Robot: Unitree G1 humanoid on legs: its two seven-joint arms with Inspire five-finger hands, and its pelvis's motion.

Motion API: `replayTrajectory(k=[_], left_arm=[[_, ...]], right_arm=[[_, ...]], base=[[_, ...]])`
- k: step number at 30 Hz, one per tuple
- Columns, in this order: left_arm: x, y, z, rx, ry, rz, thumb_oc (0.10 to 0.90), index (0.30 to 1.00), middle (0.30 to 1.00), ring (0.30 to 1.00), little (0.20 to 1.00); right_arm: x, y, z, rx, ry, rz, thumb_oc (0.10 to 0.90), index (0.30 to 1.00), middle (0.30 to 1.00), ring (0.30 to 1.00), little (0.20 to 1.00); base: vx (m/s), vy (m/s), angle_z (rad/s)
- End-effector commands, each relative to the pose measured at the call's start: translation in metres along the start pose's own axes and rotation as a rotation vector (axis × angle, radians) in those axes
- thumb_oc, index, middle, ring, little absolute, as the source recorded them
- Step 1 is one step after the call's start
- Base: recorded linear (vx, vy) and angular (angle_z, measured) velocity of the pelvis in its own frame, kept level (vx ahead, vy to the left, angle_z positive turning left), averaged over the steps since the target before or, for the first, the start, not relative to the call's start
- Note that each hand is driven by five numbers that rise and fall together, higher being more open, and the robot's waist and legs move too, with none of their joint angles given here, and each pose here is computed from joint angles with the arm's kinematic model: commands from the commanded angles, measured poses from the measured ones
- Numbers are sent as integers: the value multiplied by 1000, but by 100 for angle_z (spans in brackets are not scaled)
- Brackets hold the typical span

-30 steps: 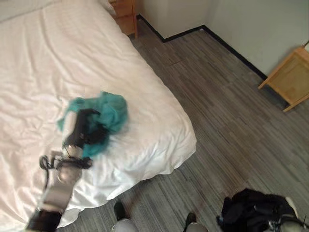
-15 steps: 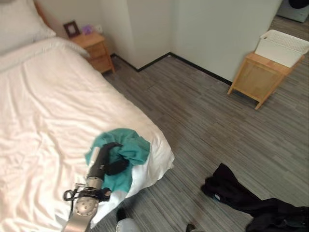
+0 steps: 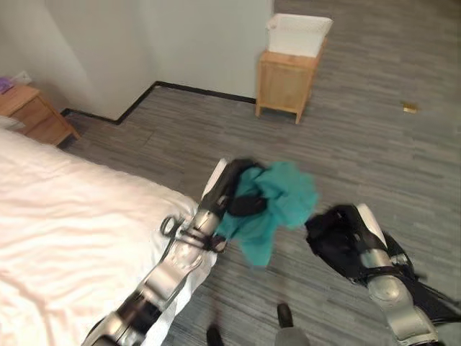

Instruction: Pick up bed clothes into laundry basket.

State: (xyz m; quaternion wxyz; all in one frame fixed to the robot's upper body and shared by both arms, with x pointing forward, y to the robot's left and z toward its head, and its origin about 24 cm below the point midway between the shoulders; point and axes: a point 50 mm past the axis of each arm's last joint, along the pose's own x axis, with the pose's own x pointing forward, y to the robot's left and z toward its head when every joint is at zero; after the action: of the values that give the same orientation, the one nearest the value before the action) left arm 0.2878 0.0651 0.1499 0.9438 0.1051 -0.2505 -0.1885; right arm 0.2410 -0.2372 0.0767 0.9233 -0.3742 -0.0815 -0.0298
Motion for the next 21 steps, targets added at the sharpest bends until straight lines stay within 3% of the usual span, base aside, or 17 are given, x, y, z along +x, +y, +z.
replayTrajectory(k=[1, 4, 5, 7, 15, 21], left_arm=[[28, 4, 48, 114, -288, 116, 400, 300, 300, 300, 300], [26, 18, 41, 200, -258, 191, 400, 300, 300, 300, 300], [15, 26, 24, 221, -177, 237, 400, 300, 300, 300, 300], [0, 38, 5, 228, -84, 302, 400, 300, 300, 300, 300], [-16, 57, -31, 413, 90, 392, 400, 300, 300, 300, 300], [-23, 63, -26, 310, 79, 439, 400, 300, 300, 300, 300]], right_arm=[[16, -75, 4, -198, -73, -287, 400, 300, 300, 300, 300], [26, -76, 25, -126, -175, -328, 400, 300, 300, 300, 300], [31, -54, 33, -68, -188, -288, 400, 300, 300, 300, 300], [28, -46, 36, -34, -191, -284, 400, 300, 300, 300, 300], [29, -25, 54, -53, -267, -242, 400, 300, 300, 300, 300], [43, -27, 77, -16, -366, -248, 400, 300, 300, 300, 300]], base=[[-34, -39, -51], [-27, -111, -81], [59, -101, -109], [129, -123, -56], [156, -139, -47], [217, -277, -16]])
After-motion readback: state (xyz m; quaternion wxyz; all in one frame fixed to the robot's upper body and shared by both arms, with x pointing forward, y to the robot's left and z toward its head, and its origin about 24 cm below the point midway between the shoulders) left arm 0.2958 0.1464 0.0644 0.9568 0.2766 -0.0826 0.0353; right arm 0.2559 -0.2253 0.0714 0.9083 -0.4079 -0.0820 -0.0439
